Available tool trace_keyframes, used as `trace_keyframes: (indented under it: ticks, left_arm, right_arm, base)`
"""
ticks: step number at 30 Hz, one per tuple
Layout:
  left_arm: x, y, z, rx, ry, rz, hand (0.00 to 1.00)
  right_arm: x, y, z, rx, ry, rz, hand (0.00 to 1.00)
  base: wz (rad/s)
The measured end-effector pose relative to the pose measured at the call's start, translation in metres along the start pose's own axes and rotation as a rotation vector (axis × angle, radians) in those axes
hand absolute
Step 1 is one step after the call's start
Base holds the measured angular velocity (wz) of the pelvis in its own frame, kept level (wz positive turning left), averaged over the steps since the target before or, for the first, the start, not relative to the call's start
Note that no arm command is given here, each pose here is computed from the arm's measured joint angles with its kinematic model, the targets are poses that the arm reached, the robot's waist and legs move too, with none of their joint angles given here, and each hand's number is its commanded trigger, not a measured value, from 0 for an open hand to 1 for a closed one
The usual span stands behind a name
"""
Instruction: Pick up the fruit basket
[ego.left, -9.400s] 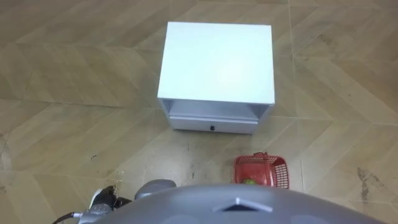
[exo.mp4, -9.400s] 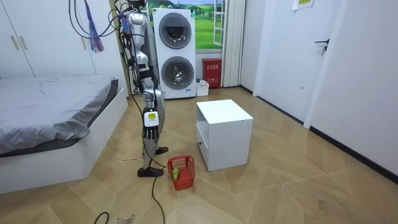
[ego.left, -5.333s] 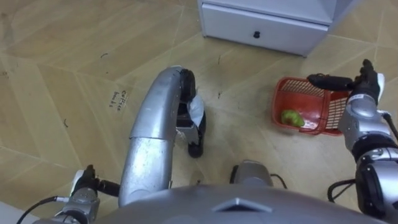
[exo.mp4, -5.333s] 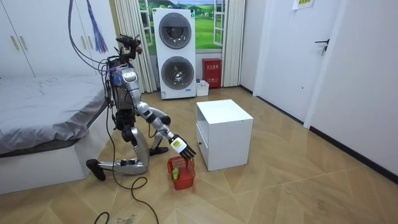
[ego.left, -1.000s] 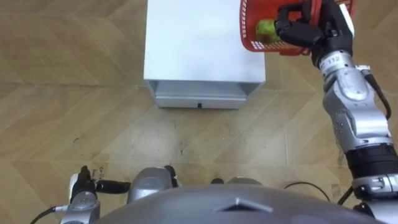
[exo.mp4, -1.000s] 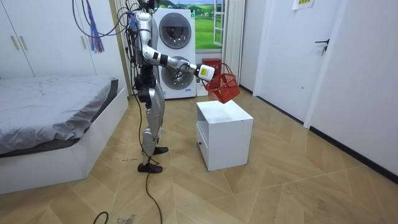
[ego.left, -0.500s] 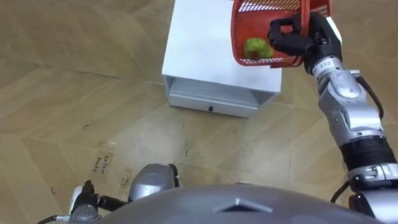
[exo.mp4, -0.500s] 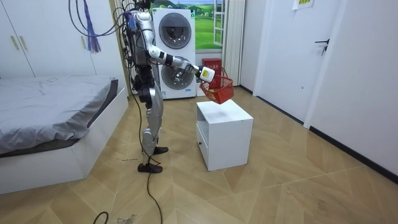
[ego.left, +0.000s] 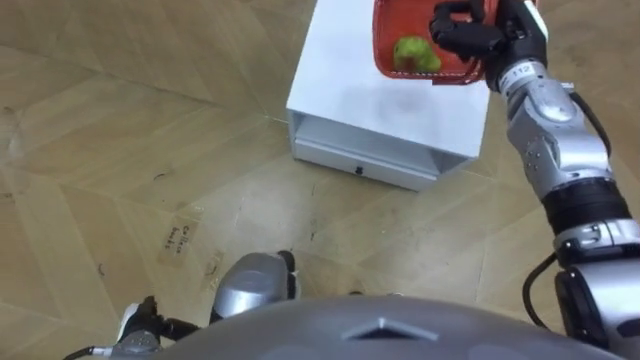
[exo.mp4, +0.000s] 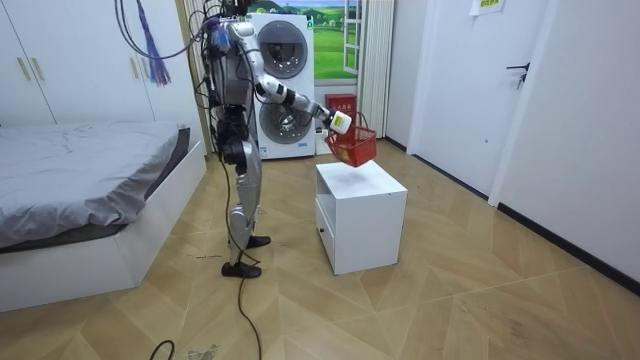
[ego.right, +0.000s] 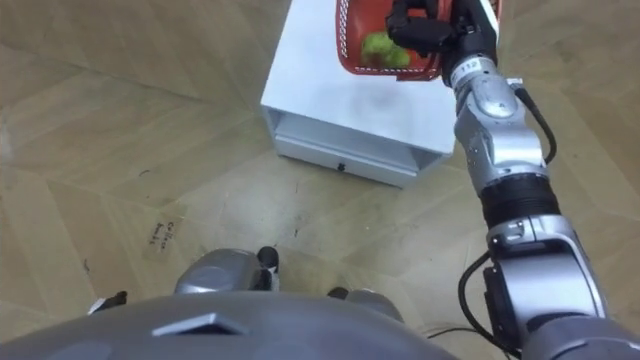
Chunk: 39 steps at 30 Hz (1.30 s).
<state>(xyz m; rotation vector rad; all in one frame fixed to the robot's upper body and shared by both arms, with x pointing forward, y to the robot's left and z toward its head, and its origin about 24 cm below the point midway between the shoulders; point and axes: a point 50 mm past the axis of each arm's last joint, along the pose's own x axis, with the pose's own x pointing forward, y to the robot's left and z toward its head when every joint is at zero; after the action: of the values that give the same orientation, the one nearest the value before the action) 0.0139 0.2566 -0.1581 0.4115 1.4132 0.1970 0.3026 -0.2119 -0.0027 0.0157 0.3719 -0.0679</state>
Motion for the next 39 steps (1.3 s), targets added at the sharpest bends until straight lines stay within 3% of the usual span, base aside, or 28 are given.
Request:
trace_keyframes:
  ticks: [14, 15, 16, 26, 39]
  left_arm:
    - [0.0, -0.001, -0.005, 0.003, 0.03, -0.014, 0.0]
    - [0.0, -0.001, -0.006, 0.003, 0.03, -0.015, 0.0]
    - [0.0, -0.001, -0.006, 0.003, 0.03, -0.016, 0.0]
    - [0.001, -0.001, 0.002, 0.003, 0.017, -0.033, 0.0]
    - [0.002, 0.002, 0.004, 0.005, 0.013, -0.023, 0.0]
  right_arm:
    - [0.008, -0.014, -0.026, 0.145, 0.177, -0.062, 1.0]
    - [0.008, -0.014, -0.028, 0.16, 0.186, -0.06, 0.57]
    - [0.008, -0.015, -0.029, 0.17, 0.191, -0.061, 0.0]
    - [0.004, -0.021, -0.05, 0.283, 0.297, -0.044, 0.0]
    - [0.004, -0.023, -0.052, 0.26, 0.334, -0.019, 0.0]
  base:
    - [0.08]
    - [0.0]
    - [0.0]
    - [0.01]
    - [0.0]
